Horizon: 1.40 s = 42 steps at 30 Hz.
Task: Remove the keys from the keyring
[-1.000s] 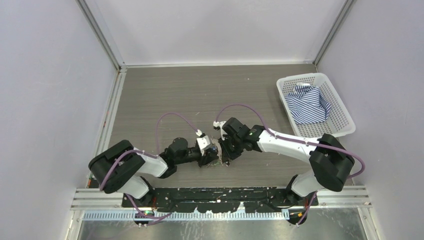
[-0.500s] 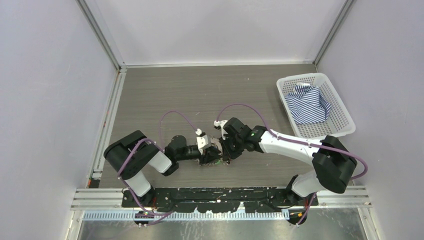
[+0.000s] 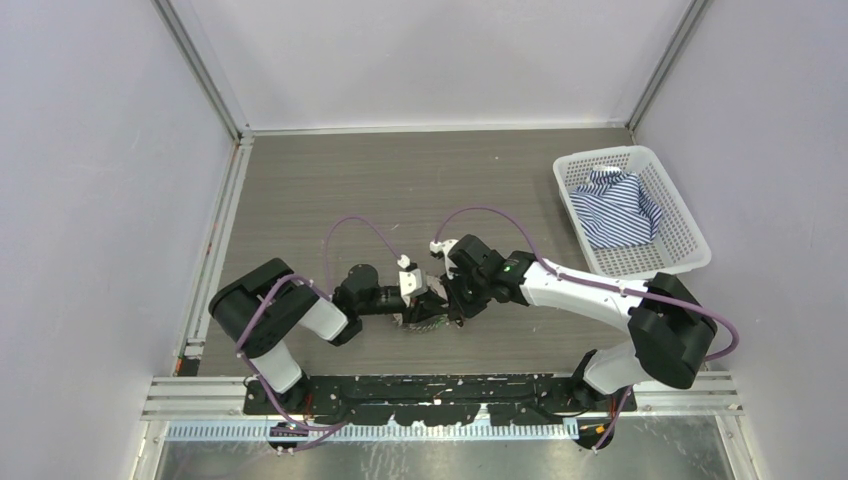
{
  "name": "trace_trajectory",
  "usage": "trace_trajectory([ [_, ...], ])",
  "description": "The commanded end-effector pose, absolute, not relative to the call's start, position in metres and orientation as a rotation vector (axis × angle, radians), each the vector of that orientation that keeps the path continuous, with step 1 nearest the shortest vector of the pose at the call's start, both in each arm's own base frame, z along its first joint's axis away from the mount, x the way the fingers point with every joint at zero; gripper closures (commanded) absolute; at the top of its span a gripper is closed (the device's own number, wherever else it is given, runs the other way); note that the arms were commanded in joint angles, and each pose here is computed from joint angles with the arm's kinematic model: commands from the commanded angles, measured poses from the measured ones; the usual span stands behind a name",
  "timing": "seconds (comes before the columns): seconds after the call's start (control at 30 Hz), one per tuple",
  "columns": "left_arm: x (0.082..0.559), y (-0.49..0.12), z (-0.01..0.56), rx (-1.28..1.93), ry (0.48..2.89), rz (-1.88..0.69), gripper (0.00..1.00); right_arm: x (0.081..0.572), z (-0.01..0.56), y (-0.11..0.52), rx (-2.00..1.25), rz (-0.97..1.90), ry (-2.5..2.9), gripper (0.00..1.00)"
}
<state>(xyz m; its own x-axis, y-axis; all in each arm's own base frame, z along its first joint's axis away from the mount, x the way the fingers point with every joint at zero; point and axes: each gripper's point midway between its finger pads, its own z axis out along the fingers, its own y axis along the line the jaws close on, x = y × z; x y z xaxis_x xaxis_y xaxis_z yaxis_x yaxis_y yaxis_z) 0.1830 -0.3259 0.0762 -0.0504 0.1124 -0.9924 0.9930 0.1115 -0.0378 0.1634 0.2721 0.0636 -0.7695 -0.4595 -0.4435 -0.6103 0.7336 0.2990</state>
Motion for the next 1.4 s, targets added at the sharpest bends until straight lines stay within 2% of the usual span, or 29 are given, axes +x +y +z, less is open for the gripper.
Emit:
trace_trajectory([
  [0.0,0.188,-0.329,0.076,1.228,1.342,-1.078,0.76,0.168,0.082,0.278,-0.847,0.655,2.515,0.99],
  [0.9,0.188,-0.336,0.081,1.197,1.315,-1.131,0.77,0.169,0.087,0.278,-0.844,0.654,2.5,0.99],
  [1.1,0.19,-0.336,0.083,1.187,1.299,-1.121,0.83,0.169,0.089,0.277,-0.845,0.655,2.494,0.99],
  [1.37,0.186,-0.337,0.084,1.17,1.311,-1.158,0.99,0.17,0.091,0.275,-0.837,0.641,2.488,0.99],
])
